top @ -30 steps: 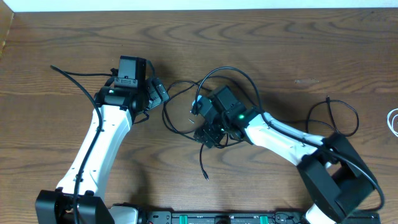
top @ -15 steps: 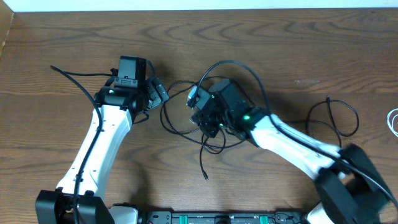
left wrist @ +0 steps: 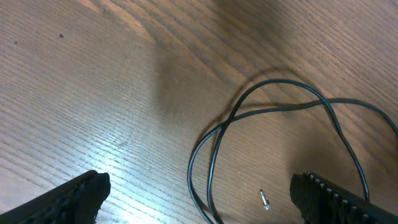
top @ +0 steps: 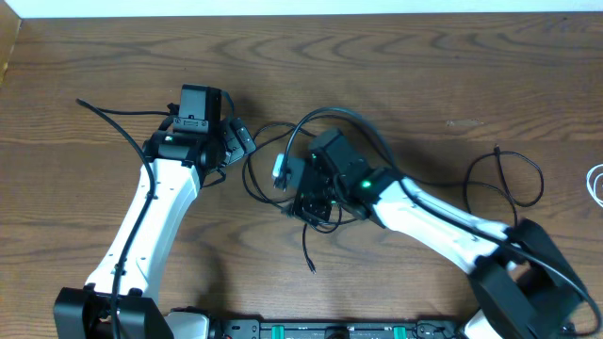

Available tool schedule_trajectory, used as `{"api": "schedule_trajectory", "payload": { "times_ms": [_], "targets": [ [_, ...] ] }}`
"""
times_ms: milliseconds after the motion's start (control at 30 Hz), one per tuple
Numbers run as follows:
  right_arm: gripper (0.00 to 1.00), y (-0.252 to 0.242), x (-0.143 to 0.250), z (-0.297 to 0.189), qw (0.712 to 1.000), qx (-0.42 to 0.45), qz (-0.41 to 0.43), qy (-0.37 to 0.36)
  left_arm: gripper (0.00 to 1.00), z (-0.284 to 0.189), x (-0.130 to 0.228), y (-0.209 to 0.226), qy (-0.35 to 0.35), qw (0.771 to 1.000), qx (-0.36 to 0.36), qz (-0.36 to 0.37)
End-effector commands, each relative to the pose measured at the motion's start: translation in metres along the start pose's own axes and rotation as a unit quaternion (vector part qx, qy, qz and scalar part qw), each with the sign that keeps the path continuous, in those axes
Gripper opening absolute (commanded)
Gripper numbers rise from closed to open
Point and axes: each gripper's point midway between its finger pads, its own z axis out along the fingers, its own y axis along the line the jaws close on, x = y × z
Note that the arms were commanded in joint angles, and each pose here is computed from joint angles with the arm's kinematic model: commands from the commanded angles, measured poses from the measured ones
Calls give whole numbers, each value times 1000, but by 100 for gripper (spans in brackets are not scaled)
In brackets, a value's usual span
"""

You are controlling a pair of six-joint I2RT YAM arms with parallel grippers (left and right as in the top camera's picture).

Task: Untangle cables

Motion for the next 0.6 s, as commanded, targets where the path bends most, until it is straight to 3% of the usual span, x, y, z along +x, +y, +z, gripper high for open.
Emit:
{"api": "schedule_trajectory", "payload": {
  "times_ms": [0, 100, 167, 200, 233, 267, 400, 567],
  "targets": [
    [77, -1, 21, 24, 999, -12, -36, 25, 98, 0, -5, 2, -5, 1000, -7, -3],
    [78, -7, 38, 39, 998, -5, -29, 47, 98, 0, -5, 2, -5, 1000, -7, -3],
    [73, -9, 43, 45, 998, -5, -25, 52, 98, 0, -5, 2, -5, 1000, -7, -3],
    [60, -9, 43, 45, 998, -5, -26, 52, 98, 0, -5, 2, -5, 1000, -7, -3],
    [38, -9, 42, 45, 998, -4, -27, 50, 98, 0, -5, 2, -5, 1000, -7, -3],
    [2, -10, 40, 45, 999, -1, -28, 46, 98, 0, -5, 2, -5, 1000, -7, -3],
    [1, -20, 19, 30, 1000, 19, 6, 14, 98, 0, -5, 2, -5, 1000, -7, -3],
    [1, -34, -34, -29, 995, 63, 43, -69, 98, 0, -5, 2, -5, 1000, -7, -3]
  ]
}}
